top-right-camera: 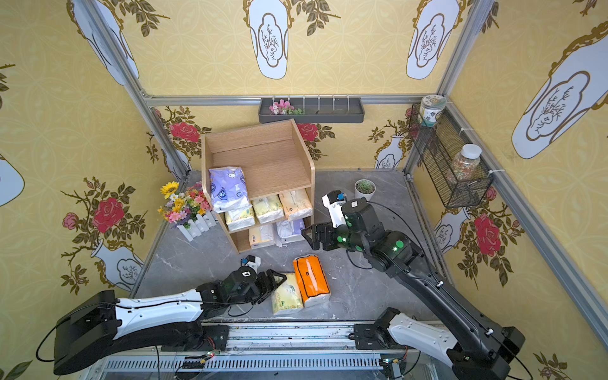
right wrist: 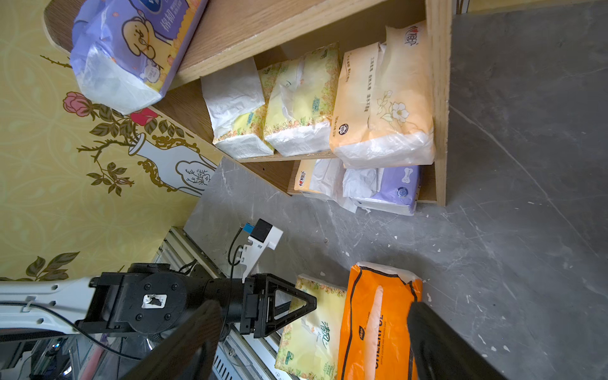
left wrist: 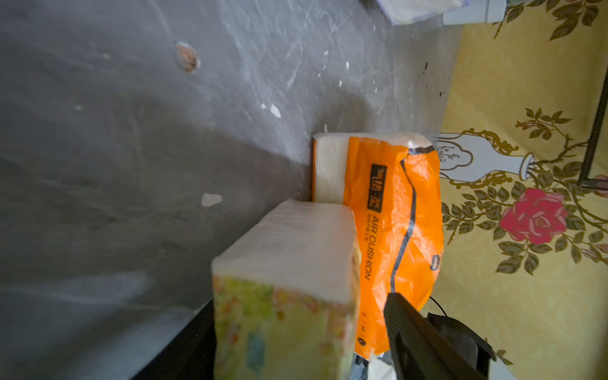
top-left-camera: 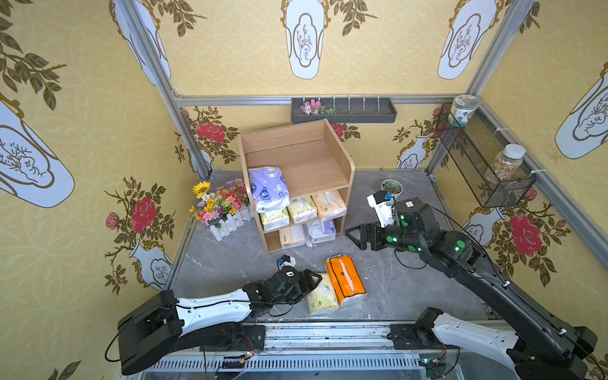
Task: Remove the tissue boxes from the shelf
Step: Place the box of tissues at the center of the board, then move the box of tissues to the center of the board, then pick up a box of tissues from the shelf.
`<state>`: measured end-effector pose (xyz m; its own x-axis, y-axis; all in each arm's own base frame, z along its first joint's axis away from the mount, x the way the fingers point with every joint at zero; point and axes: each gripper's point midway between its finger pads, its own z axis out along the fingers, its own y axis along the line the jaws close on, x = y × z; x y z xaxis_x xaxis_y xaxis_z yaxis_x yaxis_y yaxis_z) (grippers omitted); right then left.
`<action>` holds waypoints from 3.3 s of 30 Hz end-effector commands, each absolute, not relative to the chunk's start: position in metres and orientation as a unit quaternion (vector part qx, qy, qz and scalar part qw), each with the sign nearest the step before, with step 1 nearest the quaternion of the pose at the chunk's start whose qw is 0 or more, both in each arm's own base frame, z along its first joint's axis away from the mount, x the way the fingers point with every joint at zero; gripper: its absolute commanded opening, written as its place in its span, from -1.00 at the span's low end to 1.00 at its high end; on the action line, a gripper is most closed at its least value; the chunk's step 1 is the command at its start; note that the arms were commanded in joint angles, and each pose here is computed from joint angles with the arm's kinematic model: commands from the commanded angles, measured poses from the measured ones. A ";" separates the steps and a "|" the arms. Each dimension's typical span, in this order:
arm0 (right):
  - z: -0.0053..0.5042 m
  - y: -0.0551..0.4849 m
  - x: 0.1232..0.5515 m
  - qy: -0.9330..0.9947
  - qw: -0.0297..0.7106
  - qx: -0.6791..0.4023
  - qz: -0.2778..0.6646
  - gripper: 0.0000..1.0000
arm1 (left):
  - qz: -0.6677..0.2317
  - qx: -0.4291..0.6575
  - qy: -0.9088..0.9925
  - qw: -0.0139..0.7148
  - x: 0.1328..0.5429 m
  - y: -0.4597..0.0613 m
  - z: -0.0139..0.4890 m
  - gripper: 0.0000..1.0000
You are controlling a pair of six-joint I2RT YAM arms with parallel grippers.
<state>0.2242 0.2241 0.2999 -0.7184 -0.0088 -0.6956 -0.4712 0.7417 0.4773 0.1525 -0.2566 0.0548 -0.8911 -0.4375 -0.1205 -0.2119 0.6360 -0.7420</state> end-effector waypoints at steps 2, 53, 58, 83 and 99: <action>0.314 0.231 0.231 0.848 0.373 -0.140 0.350 0.82 | -0.273 -0.189 0.930 0.160 0.147 -0.221 0.030 0.56; 0.343 0.305 0.188 0.796 0.347 -0.248 0.431 0.67 | -0.251 -0.275 0.882 0.290 0.172 -0.214 0.081 0.09; 0.365 0.327 0.208 0.779 0.376 -0.236 0.444 0.63 | -0.253 -0.325 0.852 0.324 0.176 -0.179 0.094 0.12; 0.382 0.431 0.310 0.790 0.387 -0.206 0.429 0.13 | -0.274 -0.353 0.823 0.349 0.177 -0.151 0.115 0.17; 0.370 0.427 0.319 0.804 0.372 -0.187 0.425 -0.83 | -0.274 -0.351 0.823 0.352 0.178 -0.154 0.117 0.18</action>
